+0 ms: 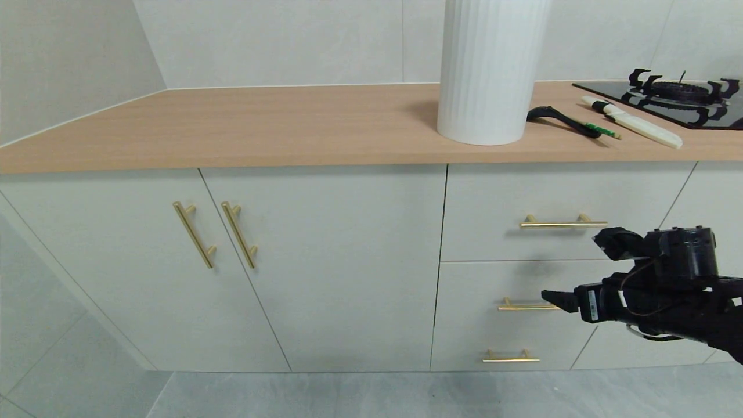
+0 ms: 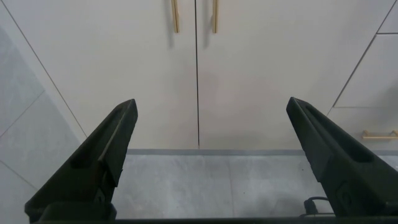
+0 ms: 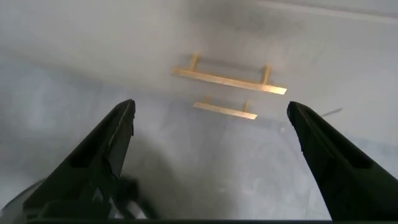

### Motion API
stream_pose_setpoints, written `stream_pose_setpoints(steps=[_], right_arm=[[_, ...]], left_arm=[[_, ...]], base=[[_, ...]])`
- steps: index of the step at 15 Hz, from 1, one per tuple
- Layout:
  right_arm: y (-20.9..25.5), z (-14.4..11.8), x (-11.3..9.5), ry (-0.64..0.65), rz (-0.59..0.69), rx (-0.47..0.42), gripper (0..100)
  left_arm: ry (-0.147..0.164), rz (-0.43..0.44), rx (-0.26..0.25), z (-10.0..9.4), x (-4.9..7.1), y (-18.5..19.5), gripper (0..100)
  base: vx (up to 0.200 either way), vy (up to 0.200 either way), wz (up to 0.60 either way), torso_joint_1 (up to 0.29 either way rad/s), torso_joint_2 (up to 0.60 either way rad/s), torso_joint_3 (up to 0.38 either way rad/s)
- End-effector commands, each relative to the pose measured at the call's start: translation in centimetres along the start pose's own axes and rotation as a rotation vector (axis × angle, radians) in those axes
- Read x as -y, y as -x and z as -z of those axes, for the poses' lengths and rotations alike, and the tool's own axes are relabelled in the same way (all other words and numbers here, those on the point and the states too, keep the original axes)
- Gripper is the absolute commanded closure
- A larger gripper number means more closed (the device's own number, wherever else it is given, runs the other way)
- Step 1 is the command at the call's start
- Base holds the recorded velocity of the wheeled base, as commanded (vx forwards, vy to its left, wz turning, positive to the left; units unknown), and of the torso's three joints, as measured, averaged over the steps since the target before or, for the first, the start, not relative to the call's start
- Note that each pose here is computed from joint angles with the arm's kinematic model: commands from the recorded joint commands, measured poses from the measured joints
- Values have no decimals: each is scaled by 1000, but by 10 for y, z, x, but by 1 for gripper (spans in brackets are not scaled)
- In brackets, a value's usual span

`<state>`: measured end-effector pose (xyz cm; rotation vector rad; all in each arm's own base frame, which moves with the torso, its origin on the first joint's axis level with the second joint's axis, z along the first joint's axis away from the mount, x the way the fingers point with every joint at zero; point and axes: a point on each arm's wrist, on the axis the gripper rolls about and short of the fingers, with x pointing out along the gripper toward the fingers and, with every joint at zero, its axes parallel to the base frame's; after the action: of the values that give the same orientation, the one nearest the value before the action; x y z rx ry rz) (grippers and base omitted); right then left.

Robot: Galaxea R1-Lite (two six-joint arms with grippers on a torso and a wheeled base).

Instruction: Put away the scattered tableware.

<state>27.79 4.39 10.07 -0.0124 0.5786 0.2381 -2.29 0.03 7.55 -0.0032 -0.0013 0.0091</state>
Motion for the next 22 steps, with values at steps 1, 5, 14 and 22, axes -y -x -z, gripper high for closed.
stream_pose_setpoints(steps=[1, 5, 14, 22], right_arm=[[-28, 21, 4, -5, 39, -75, 0], [-43, 29, 3, -3, 65, -75, 0], [-95, 45, 2, -63, 206, 30, 0], [-114, 50, 4, -85, 234, 54, 0]], left_arm=[[1, 0, -1, 0, 0, 0, 0], [1, 0, -1, 0, 0, 0, 0], [1, 0, -1, 0, 0, 0, 0], [1, 0, -1, 0, 0, 0, 0]], base=[[0, 0, 0, 0, 0, 0], [0, 0, 0, 0, 0, 0], [0, 0, 0, 0, 0, 0], [0, 0, 0, 0, 0, 0]])
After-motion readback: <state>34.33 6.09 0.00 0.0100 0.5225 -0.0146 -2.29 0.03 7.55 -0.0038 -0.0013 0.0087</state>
